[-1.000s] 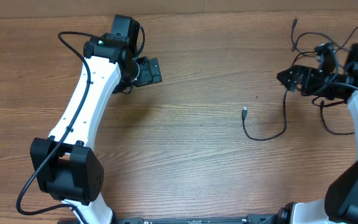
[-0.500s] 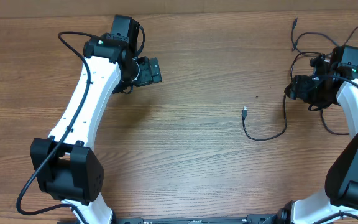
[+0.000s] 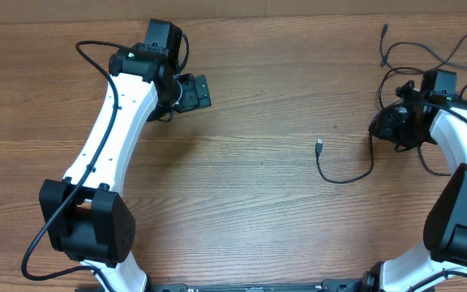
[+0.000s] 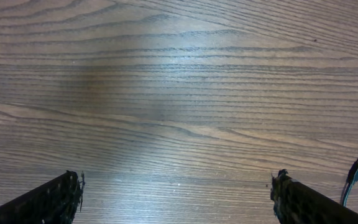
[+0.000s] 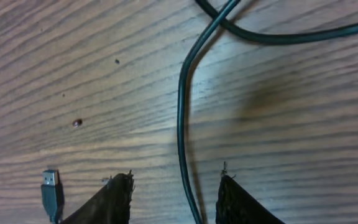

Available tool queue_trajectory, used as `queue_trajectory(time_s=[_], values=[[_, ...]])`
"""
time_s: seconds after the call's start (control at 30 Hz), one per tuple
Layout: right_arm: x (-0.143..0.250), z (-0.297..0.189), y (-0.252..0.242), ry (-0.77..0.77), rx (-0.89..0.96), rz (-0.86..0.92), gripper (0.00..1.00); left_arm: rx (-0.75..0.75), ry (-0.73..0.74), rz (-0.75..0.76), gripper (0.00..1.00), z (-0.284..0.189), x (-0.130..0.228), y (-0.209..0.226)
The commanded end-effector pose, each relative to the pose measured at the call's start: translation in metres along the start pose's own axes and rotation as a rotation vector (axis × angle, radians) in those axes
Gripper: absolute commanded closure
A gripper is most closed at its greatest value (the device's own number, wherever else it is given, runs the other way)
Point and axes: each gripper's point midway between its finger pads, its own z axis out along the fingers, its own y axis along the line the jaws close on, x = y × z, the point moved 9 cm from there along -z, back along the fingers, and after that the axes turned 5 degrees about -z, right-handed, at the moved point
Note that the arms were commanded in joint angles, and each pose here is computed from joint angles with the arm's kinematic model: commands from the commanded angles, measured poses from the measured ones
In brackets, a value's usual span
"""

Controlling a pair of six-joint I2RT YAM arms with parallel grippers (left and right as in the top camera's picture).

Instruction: Untangle cables

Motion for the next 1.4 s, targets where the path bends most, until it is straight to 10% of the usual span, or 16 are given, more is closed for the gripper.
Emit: queue_trajectory(time_s=[0.0,1.07,1.37], values=[[0.01,0.013,0.004,0.027,0.052,-0.025,0.57,0.013,-0.041,0.008,0.0,-0.013,-0.002,-0.002],[0.033,0.037,0.011,0.096,0.204,-0.1,0.76,0.004,-0.026,0.007,0.01,-0.013,0.001,0.0],[0.034,0.038,0.011,0.095,0.204,-0.099,0.94,0.004,-0.026,0.007,0.01,-0.013,0.001,0.0]])
